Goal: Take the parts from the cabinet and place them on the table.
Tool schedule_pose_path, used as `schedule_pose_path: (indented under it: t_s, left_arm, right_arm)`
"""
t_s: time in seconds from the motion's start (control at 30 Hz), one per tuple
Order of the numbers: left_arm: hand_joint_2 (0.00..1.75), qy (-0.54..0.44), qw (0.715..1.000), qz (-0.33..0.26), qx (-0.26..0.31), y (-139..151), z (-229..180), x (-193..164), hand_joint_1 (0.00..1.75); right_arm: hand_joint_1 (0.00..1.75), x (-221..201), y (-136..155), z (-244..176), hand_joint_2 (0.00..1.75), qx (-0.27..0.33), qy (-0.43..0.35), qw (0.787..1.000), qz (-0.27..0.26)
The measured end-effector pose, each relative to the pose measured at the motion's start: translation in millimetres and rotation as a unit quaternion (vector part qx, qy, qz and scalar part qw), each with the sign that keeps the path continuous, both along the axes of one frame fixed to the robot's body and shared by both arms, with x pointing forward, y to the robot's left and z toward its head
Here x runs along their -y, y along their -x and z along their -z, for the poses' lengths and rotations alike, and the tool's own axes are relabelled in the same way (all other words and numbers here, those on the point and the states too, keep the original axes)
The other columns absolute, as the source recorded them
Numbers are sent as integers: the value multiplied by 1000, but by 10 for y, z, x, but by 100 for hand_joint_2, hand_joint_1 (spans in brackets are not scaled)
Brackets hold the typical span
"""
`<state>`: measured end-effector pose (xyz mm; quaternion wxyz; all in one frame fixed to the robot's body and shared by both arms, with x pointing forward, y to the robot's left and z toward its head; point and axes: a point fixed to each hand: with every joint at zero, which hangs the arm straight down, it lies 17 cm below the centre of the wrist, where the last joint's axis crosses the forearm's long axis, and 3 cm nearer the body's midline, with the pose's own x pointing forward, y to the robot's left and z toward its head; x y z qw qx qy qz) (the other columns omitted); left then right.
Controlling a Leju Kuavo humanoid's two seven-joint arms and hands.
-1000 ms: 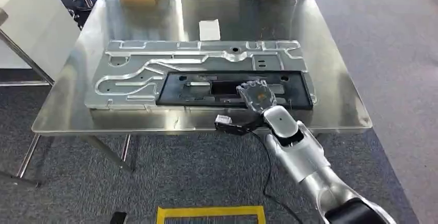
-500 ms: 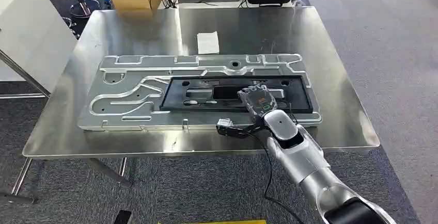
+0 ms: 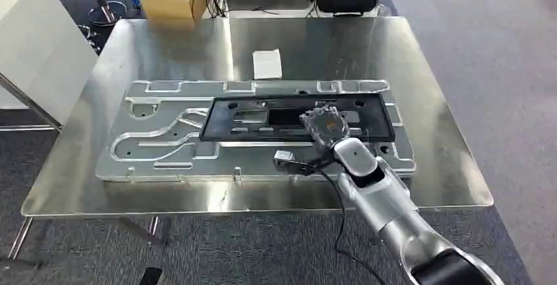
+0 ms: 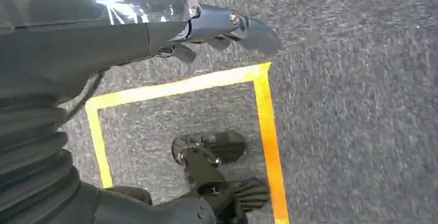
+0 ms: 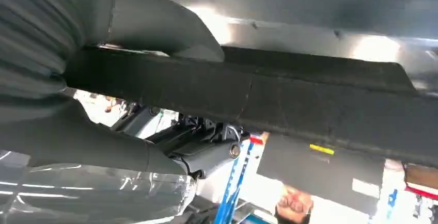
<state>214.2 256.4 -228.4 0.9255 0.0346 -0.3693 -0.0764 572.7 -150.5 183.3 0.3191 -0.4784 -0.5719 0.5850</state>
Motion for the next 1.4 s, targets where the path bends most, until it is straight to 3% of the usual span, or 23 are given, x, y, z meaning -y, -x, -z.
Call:
schedule_pose_path:
  t_s: [0.33,0.37,0.43,0.47,0.8,1.4]
  left_arm:
    - [175,-1,1000,-3,1,-13,-4,-30,0]
    - [175,-2,1000,-3,2,-17,-5,-43,0]
    - [175,-3,1000,-2,3,-27,-8,-57,0]
    - [0,-3,1000,0,4,-34,-12,-52,0]
    - [0,-5,1000,-1,-3,32,16,-98,0]
    - [0,11,1000,-4,-7,55,19,-105,0]
  right_arm:
    - [175,69,24,126,175,-13,-13,1000,8]
    - [0,92,16,112,175,-11,-17,1000,11]
    - [0,147,-6,72,175,-4,-25,1000,17]
    - [0,188,-15,74,175,-4,-28,999,21]
    - [0,482,-17,212,175,-10,-41,998,46]
    - [0,571,-46,182,175,-10,-50,997,55]
